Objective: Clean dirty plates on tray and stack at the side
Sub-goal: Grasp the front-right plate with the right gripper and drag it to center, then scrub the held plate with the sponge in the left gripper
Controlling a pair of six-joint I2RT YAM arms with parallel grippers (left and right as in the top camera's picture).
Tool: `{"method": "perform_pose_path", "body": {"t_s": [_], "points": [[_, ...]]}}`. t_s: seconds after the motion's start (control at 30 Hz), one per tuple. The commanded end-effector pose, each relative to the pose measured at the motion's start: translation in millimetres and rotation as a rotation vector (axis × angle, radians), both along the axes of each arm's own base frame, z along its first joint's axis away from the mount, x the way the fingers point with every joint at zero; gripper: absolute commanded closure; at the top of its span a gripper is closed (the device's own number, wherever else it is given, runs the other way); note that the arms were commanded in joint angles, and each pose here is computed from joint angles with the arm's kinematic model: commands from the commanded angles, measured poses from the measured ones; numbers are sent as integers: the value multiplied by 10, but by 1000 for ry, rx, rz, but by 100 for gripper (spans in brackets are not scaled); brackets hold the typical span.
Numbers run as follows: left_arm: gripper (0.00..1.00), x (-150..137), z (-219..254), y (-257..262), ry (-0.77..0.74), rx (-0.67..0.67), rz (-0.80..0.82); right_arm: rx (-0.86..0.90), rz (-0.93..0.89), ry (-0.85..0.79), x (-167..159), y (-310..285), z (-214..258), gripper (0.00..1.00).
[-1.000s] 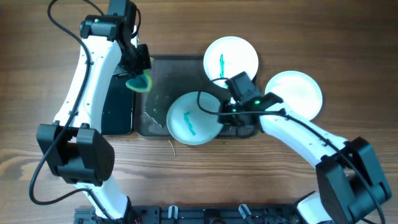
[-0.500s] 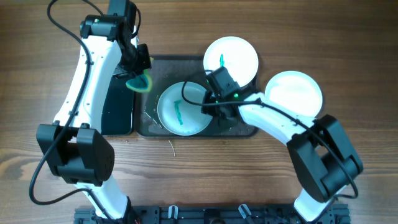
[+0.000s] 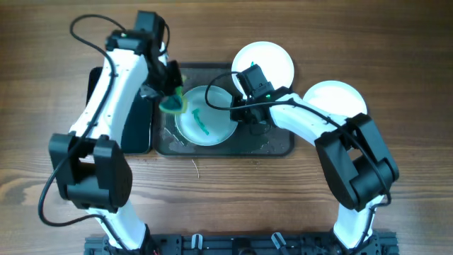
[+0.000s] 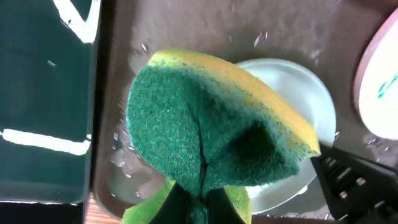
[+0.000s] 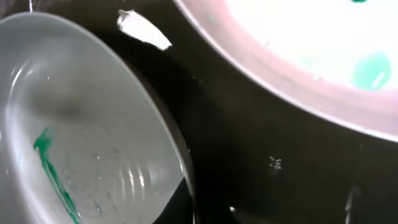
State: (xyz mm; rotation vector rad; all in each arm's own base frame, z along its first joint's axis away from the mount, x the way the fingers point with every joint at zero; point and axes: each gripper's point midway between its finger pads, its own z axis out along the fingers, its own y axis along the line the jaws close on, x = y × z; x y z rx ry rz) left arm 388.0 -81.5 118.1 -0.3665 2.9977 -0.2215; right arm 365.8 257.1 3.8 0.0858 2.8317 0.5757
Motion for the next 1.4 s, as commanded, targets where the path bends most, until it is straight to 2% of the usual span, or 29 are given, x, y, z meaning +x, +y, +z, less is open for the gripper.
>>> {"method": "perform_pose_path", "body": {"t_s": [0.0, 0.07, 0.17, 0.2, 0.23, 0.3, 0.47, 0.57, 0.67, 0.73, 0.77, 0.93, 1.13, 1.23, 1.37], "points": [[96, -79, -86, -116, 21, -35, 32, 69, 57, 53, -98, 159, -9, 95], [96, -69, -84, -116, 17, -36, 33, 67, 59, 60, -117, 154, -4, 88], [96, -66, -84, -117, 20, -39, 61, 53, 115, 0, -19, 143, 77, 55], [96, -63, -84, -118, 20, -41, 72, 50, 136, -25, 29, 144, 109, 48], [96, -58, -83, -118, 20, -42, 85, 50, 168, -67, 97, 159, 150, 43], [96, -46, -81, -120, 16, -44, 88, 44, 231, -176, 259, 203, 237, 41], [96, -42, -82, -121, 14, -44, 88, -2, 202, -223, 381, 153, 199, 52], [96, -29, -80, -123, 8, -46, 88, 0, 174, -192, 374, 150, 74, 55], [96, -22, -79, -125, 6, -46, 88, 14, 153, -169, 357, 159, 44, 70], [96, -21, -79, -125, 5, -46, 87, 40, 150, -133, 292, 187, 34, 92], [96, -21, -79, -125, 5, -46, 87, 43, 106, -91, 250, 163, 6, 96], [96, -88, -195, -111, 30, -40, 88, 36, -133, 137, -21, 5, -140, 96], [96, -210, -715, -148, 30, -38, 56, 37, -115, 159, -87, 22, -151, 96], [96, -218, -967, -346, -39, -37, -67, 38, -103, 156, -107, 64, -148, 96], [96, -189, -1104, -586, -74, -22, -154, 38, -71, 140, -118, 115, -140, 96]]}}
